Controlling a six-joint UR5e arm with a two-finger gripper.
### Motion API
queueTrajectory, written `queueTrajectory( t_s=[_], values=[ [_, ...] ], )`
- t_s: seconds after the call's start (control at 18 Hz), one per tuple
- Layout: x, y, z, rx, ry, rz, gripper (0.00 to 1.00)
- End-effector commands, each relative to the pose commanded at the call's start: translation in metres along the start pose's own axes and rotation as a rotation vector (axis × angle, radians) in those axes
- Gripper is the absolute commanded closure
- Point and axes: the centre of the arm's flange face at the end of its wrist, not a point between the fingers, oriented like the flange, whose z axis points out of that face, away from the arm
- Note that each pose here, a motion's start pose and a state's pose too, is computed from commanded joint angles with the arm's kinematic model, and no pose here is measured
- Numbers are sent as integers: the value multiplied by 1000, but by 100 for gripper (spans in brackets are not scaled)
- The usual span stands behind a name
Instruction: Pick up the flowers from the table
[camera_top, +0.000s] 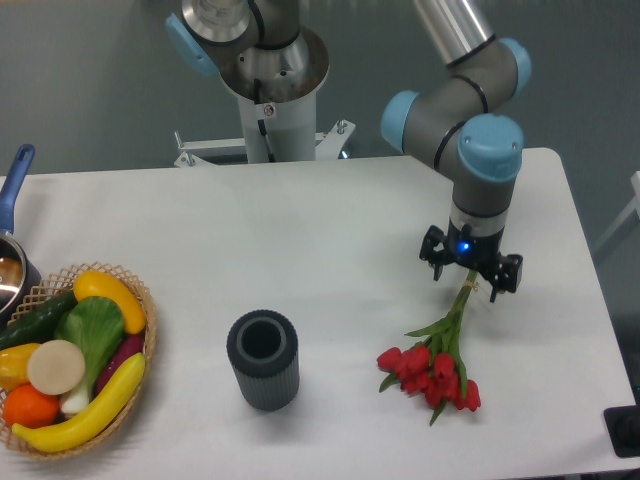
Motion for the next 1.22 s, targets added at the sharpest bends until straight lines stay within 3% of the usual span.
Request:
queueTrajectory(
  t_s=[0.33,0.61,0.67,0.83,1.22],
  values=[
    [2,-8,20,-7,25,13,3],
    [4,-9,29,-13,39,11,91],
    [5,-8,28,-17,38,8,100],
    [4,-7,20,-22,26,2,100],
    [-7,-8,-38,6,-67,-33,100]
  ],
)
